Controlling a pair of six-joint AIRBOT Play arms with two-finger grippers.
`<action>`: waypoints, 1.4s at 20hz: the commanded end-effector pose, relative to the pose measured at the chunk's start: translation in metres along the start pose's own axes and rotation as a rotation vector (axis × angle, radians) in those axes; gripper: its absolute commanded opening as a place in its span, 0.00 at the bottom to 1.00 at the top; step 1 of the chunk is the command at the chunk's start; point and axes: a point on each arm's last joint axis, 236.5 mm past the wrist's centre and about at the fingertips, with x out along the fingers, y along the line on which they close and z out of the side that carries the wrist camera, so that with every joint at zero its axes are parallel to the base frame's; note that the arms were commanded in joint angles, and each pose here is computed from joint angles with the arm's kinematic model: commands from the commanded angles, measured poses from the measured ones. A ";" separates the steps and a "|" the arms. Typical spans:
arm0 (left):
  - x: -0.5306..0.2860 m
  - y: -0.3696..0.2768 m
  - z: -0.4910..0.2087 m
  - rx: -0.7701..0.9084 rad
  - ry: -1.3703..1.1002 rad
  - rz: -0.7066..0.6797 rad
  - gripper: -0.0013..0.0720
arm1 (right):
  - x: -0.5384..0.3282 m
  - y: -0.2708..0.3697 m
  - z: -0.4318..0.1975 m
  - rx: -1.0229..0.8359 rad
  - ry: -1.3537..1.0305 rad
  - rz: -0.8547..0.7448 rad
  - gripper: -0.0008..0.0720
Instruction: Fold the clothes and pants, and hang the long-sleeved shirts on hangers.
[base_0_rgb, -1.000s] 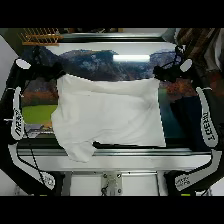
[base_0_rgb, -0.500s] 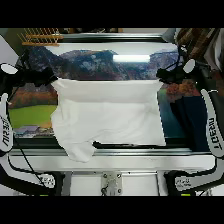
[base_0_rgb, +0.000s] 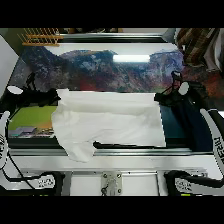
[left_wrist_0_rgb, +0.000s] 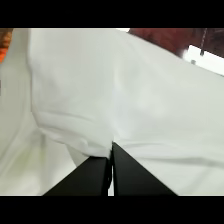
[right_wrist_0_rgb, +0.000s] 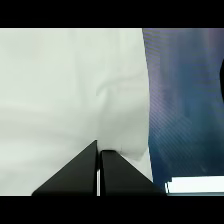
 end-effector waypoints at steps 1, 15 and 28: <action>0.011 0.014 -0.032 -0.041 0.052 0.013 0.02 | 0.016 -0.004 -0.038 -0.003 0.077 -0.011 0.03; -0.085 -0.043 -0.007 0.098 -0.112 -0.023 0.62 | -0.091 -0.013 -0.039 0.046 -0.064 0.032 0.68; -0.060 -0.049 -0.118 0.122 -0.055 -0.012 0.62 | -0.009 -0.036 -0.229 0.820 0.192 0.198 0.68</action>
